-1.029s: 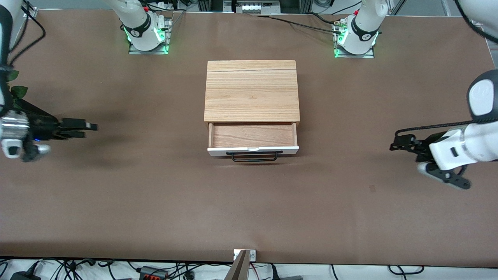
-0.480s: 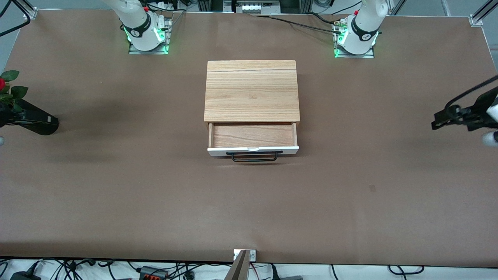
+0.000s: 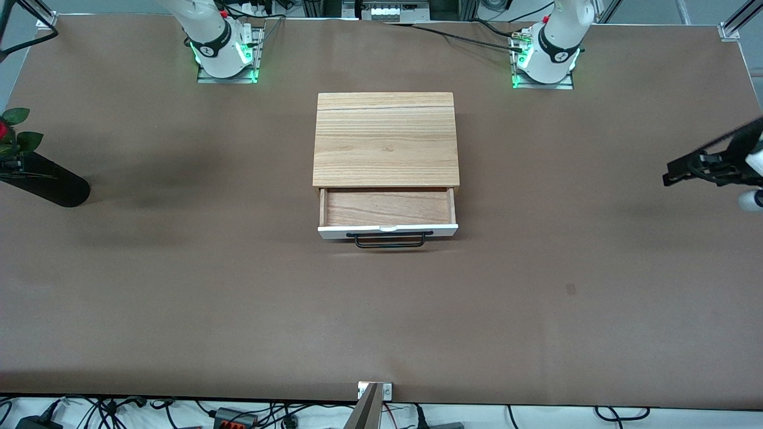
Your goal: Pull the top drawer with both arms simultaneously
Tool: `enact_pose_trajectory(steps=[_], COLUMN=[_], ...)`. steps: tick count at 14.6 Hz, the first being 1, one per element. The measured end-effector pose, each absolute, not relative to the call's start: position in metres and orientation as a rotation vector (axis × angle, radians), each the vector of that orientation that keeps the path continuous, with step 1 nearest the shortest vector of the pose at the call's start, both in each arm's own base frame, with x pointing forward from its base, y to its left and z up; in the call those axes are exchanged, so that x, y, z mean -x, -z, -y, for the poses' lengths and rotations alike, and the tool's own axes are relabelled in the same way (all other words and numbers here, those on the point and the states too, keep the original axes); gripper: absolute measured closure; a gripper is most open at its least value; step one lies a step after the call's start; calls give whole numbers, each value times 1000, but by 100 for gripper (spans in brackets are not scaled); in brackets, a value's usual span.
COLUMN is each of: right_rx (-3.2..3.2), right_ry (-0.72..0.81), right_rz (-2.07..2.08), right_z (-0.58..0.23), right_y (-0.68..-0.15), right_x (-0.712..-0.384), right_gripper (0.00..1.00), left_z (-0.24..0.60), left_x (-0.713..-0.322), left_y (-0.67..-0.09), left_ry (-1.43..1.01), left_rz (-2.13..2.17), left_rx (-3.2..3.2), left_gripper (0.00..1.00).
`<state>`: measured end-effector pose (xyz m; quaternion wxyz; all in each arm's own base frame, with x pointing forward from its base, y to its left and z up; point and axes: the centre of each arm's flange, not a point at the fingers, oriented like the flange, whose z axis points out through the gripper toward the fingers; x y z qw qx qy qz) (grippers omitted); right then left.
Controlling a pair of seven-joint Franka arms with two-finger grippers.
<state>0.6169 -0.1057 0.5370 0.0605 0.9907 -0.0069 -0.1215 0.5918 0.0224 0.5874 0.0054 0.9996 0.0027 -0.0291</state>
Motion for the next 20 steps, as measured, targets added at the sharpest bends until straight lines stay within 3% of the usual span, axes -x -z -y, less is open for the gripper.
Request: enact_pose_trajectory(steps=[4, 7, 9, 13, 20], right_rx=[-3026, -3063, -3113, -3209, -3208], right_ry=[208, 26, -17, -41, 92], right_rz=[148, 45, 50, 19, 17], right_z=[54, 23, 16, 30, 39], right_y=[-569, -583, -588, -600, -569], right_x=[-600, -576, -559, -541, -542], right_gripper=[0, 0, 0, 0, 0], left_z=[-8, -7, -9, -12, 5], left_x=[-542, -533, -532, -532, -523], left_y=[-594, -593, -587, -584, -586], left_ry=[90, 98, 119, 102, 84], left_rz=[13, 70, 157, 188, 164], left_rx=[-3150, -3152, -3145, -3145, -3157], left_gripper=[0, 0, 0, 0, 0])
